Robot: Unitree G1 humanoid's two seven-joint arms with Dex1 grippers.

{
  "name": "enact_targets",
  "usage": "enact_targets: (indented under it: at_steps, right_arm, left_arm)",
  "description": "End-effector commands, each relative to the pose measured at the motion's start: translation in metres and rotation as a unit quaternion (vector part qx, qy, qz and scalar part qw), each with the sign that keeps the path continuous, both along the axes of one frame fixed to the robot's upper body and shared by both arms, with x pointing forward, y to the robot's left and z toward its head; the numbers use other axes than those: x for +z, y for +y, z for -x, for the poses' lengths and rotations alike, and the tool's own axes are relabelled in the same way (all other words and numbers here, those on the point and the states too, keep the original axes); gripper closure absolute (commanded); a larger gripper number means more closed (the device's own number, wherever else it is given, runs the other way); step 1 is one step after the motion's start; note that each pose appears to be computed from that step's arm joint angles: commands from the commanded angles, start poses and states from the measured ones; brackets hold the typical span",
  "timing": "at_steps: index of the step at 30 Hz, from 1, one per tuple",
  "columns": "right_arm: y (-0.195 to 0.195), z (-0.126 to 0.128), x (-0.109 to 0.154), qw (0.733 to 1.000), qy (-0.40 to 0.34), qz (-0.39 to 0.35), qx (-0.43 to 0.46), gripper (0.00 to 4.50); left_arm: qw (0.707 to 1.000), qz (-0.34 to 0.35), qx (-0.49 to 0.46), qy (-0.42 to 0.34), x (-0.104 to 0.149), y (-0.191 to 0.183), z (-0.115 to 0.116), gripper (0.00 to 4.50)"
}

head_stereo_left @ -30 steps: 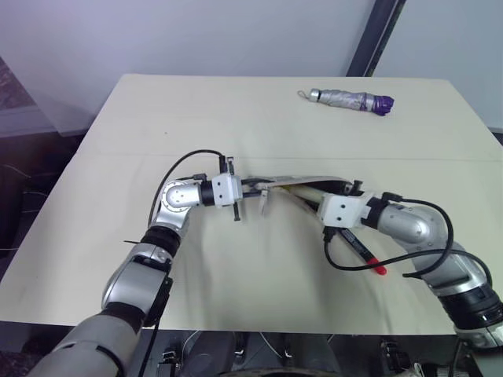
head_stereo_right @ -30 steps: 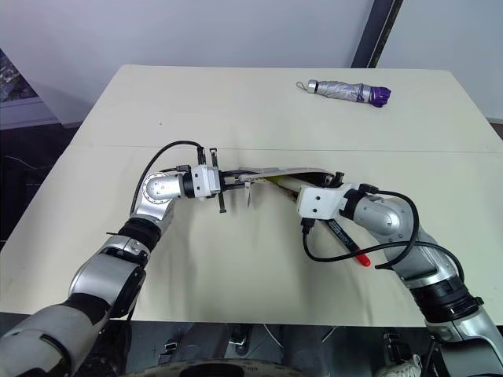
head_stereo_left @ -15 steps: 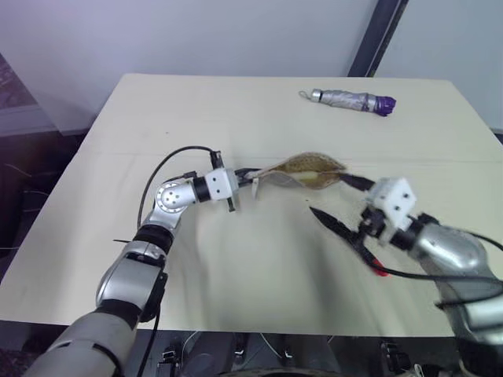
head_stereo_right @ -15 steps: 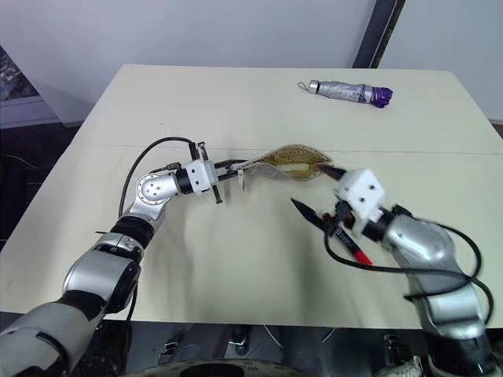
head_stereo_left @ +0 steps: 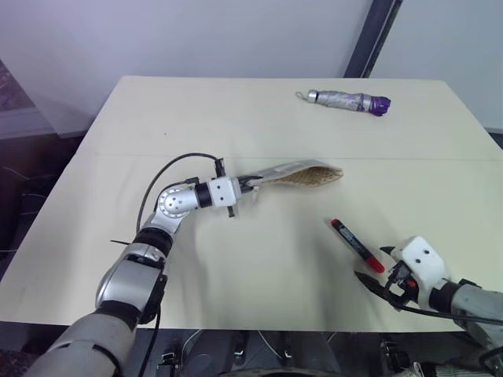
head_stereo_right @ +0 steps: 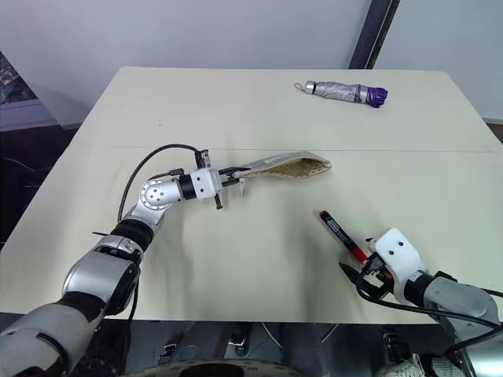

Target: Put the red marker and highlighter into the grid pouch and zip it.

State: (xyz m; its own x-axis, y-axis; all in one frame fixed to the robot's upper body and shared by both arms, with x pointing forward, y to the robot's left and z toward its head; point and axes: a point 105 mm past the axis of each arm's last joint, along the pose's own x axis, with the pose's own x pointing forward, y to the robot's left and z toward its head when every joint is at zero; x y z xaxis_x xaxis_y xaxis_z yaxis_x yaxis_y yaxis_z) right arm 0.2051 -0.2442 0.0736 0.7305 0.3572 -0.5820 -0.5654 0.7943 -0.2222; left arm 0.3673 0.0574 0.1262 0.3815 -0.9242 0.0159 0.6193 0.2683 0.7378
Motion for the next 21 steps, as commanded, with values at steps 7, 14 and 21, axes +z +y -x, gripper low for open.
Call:
enact_targets:
  at_steps: [7, 14, 21]
  right_arm:
    - [0.011, -0.017, 0.011, 0.999, -0.023, -0.023, -0.003, 4.21]
    - [0.037, -0.042, 0.077, 0.987, -0.129, 0.021, 0.091, 4.21]
    - [0.022, -0.062, 0.083, 0.982, -0.138, 0.087, 0.091, 4.21]
  left_arm:
    - [1.0, 0.012, -0.009, -0.027, 0.015, 0.001, 0.001, 4.5]
    - [0.999, 0.016, -0.01, -0.033, 0.023, 0.0, -0.001, 4.5]
    - [0.999, 0.03, -0.013, -0.043, 0.031, 0.0, -0.001, 4.5]
